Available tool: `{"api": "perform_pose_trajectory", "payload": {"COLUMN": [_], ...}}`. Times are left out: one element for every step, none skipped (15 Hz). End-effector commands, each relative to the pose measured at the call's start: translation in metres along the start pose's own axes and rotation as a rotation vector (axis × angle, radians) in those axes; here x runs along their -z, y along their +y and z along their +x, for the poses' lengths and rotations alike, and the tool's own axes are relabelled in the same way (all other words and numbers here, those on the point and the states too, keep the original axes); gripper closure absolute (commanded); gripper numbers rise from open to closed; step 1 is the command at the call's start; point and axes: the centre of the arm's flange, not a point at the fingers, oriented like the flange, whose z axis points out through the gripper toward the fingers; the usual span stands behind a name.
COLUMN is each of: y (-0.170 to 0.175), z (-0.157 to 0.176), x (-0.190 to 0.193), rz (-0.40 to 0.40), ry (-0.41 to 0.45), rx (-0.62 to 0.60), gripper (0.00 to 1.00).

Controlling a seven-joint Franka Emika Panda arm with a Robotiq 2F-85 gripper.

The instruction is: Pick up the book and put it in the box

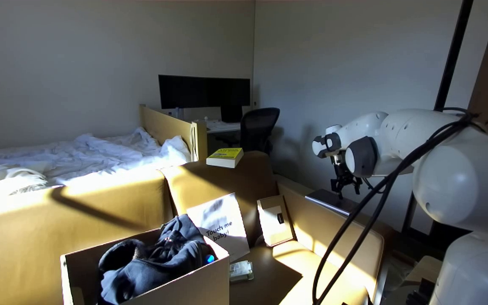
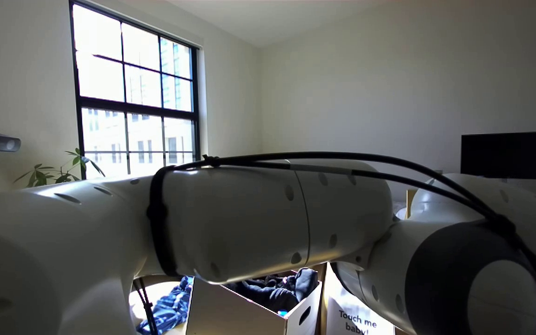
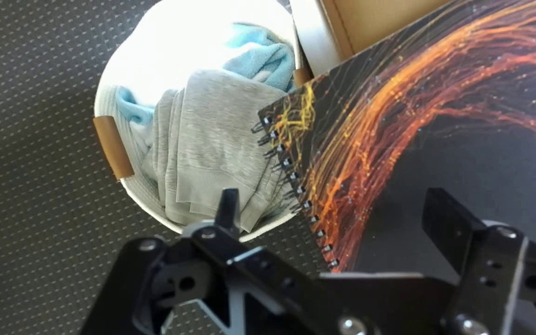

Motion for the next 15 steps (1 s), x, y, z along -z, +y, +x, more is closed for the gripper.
{"api": "perform_pose_trajectory", "payload": {"y": [0.029, 0.028, 0.026, 0.023, 0.021, 0.019, 0.019, 0.019, 0.02, 0.02, 0.02, 0.019, 0.018, 0.016, 0.014], "z": [0.069, 0.069, 0.07, 0.071, 0.071, 0.072, 0.072, 0.072, 0.071, 0.071, 0.071, 0.072, 0.072, 0.072, 0.073], "x": [-0.005, -0.006, -0.007, -0.006, -0.007, -0.007, -0.008, -0.008, -0.009, -0.009, -0.01, -0.01, -0.011, -0.013, -0.014], "rz": [0.012, 0.015, 0.017, 0.021, 0.032, 0.04, 0.051, 0.057, 0.059, 0.059, 0.06, 0.061, 0.06, 0.061, 0.06], "ry": [-0.023, -0.015, -0.017, -0.016, -0.014, -0.014, -0.009, -0.01, -0.009, -0.011, -0.013, -0.012, -0.015, -0.019, -0.025], "rx": [0.035, 0.055, 0.068, 0.092, 0.116, 0.137, 0.158, 0.172, 0.183, 0.193, 0.201, 0.208, 0.217, 0.228, 0.238], "gripper": [0.0, 0.0, 0.0, 0.0, 0.0, 0.0, 0.0, 0.0, 0.0, 0.0, 0.0, 0.0, 0.0, 0.0, 0.0]}}
